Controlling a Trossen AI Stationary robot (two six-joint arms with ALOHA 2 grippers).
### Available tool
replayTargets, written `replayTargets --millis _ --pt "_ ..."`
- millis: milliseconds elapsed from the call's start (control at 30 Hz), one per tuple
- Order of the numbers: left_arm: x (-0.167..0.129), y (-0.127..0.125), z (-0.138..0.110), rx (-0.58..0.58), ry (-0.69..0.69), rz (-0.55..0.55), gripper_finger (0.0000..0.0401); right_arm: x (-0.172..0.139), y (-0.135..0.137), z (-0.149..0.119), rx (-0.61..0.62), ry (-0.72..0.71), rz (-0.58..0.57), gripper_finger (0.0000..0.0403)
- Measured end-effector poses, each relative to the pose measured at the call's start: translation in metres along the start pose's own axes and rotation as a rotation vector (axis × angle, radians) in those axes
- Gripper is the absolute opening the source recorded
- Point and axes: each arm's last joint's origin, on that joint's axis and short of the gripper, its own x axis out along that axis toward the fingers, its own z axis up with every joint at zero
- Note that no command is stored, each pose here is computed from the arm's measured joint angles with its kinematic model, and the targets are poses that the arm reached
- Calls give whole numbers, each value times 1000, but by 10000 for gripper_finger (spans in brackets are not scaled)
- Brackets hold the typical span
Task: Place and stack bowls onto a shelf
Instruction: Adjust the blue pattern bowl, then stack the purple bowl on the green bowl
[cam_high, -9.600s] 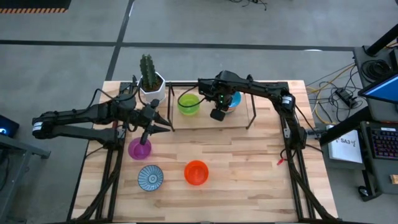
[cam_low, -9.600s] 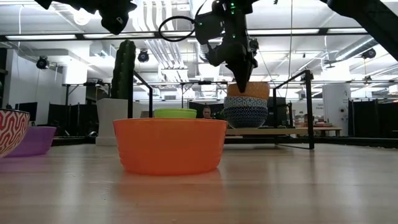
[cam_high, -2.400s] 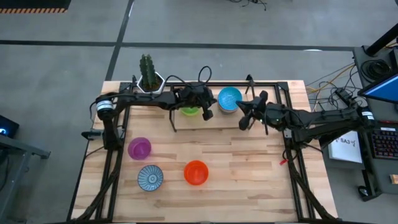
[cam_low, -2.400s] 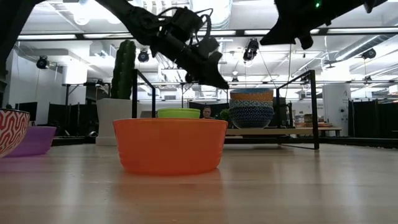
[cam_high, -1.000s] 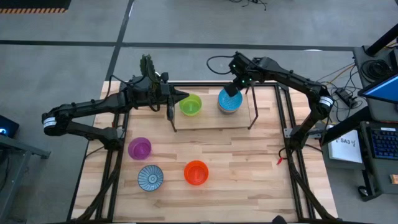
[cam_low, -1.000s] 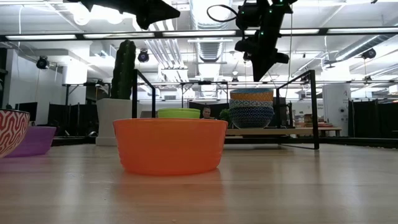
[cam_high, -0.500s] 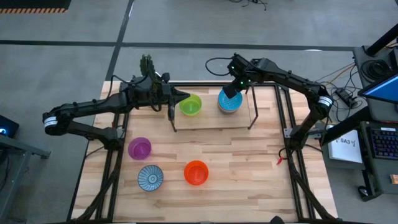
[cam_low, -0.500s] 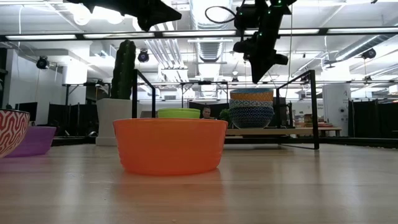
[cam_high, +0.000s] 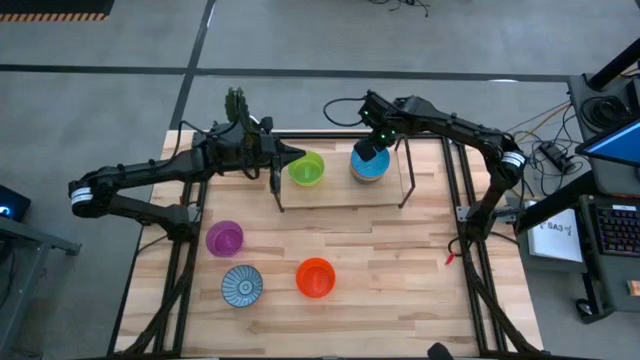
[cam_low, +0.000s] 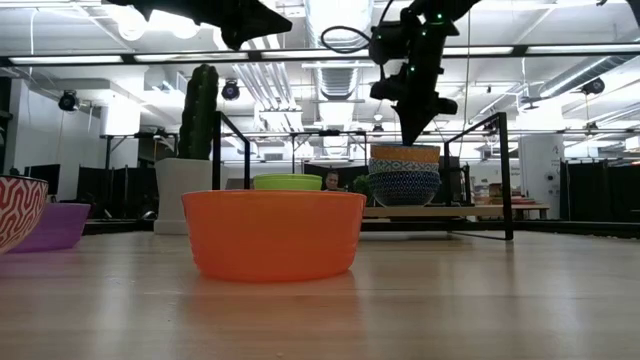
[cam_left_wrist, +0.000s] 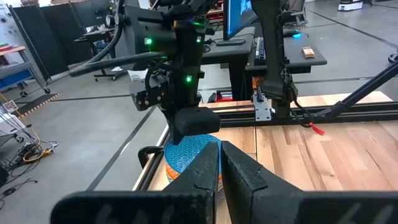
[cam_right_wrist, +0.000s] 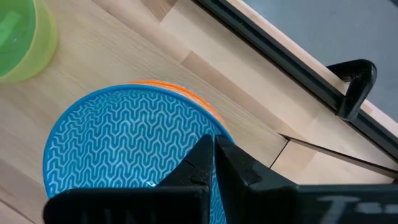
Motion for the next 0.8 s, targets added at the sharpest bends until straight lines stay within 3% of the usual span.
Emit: replayTargets --millis 200,367,600,800 --pt "0 0 0 -19 6 -1 0 -19 1 -4 -13 -42 19 9" --pt "-4 -6 -2 -115 53 -28 0 -55 21 -21 -76 -129 87 9" --pt "-11 -40 -14 -232 252 -207 0 -90 72 -71 -214 -310 137 9" --pt "-28 -72 -17 -367 556 -306 0 -93 116 -122 -333 -449 334 9"
